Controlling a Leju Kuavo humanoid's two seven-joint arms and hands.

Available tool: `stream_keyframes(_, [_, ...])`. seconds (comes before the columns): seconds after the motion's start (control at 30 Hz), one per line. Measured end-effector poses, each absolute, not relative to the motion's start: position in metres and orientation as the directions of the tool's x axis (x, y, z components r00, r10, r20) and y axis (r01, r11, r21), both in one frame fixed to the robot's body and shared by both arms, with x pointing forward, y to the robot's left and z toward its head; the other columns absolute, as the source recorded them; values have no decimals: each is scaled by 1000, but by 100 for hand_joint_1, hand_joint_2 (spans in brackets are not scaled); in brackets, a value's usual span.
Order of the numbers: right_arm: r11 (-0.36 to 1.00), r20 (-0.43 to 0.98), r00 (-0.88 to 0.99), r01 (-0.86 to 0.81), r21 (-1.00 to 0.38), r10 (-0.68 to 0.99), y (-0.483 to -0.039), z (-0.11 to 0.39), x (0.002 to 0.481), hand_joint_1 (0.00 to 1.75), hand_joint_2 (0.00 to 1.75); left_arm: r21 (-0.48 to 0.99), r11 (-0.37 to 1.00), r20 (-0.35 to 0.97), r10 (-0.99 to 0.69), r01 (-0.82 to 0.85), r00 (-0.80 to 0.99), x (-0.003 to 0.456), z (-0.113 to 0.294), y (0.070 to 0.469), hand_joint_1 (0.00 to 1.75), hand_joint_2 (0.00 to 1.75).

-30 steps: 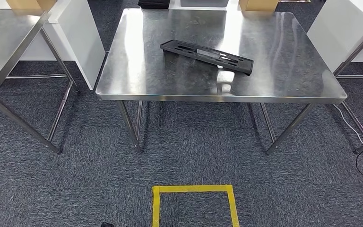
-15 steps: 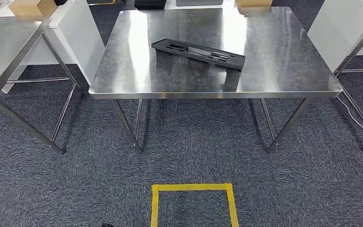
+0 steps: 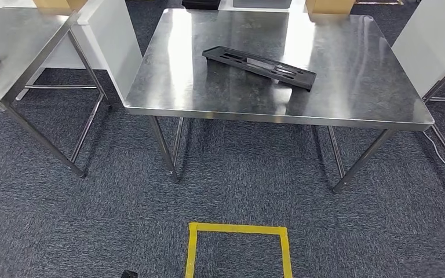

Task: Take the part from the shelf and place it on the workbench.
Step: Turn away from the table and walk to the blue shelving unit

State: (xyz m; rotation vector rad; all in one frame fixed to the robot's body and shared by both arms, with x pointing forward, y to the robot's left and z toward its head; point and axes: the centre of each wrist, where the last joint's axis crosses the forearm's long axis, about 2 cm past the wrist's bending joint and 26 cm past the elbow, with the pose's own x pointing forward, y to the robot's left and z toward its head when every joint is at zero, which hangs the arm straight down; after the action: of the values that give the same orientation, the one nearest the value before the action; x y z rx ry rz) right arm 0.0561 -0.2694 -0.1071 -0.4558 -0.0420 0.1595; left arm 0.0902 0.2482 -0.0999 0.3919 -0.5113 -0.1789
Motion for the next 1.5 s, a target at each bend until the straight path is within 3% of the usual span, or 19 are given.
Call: stream_keyframes(1.5, [890,-6,988,-140,-435,152,-275,-108,56,0,0,377,924,441,-236,60,866,87,-101,247,0,0])
